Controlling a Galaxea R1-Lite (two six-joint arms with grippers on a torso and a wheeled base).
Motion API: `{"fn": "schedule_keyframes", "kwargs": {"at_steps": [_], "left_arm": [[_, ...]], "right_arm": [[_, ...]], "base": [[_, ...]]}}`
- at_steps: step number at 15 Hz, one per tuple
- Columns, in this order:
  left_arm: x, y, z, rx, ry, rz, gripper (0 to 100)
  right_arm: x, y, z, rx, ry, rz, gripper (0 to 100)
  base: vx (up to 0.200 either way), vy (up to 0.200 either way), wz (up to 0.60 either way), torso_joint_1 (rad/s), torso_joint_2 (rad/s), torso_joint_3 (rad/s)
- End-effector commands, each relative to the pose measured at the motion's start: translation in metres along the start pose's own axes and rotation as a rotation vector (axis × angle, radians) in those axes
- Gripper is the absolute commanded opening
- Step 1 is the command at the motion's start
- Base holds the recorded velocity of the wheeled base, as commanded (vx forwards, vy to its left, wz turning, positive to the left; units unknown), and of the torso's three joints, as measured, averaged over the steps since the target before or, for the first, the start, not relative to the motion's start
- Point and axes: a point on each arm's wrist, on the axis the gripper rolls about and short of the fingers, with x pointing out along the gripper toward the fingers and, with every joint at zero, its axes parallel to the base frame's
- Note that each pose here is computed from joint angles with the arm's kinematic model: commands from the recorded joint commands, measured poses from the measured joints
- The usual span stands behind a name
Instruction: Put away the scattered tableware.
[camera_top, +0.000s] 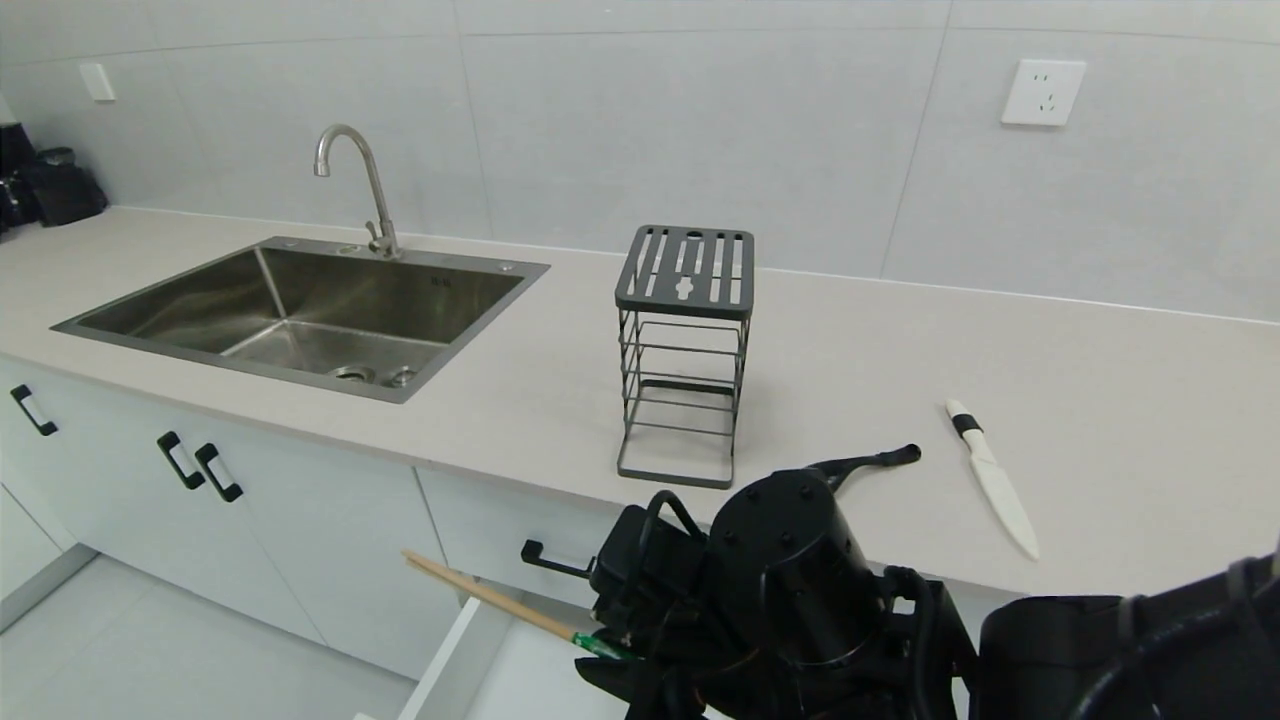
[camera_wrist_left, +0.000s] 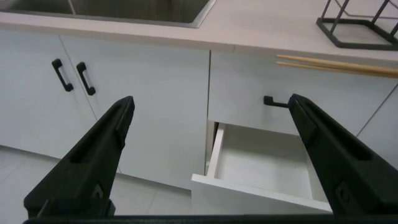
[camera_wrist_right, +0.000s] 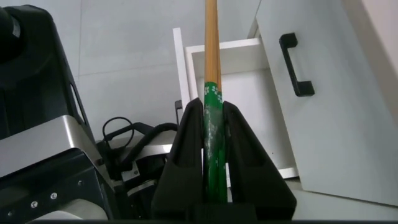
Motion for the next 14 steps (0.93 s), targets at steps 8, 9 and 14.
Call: {"fn": "schedule_keyframes", "kwargs": {"at_steps": [8,9,14], "left_arm": [[0.0,0.0,0.0,0.0,0.001,0.0,100],[0.0,0.0,0.0,0.0,0.001,0.0,100],[0.0,0.0,0.0,0.0,0.001,0.0,100]], "right_arm": [[0.02,-0.005,-0.014,-0.071,0.062,0.004,0],[0.022,-0.005,-0.015,-0.077,0.067,0.003,0],[0.044,-0.025,-0.015,-0.073,0.073,-0.031,0]], "base": [[0.0,0.0,0.0,-0.264,0.51,0.243],[0.0,0.0,0.0,-0.256,0.49,0.227],[0.0,0.0,0.0,-0.252,0.46,0.218]]}}
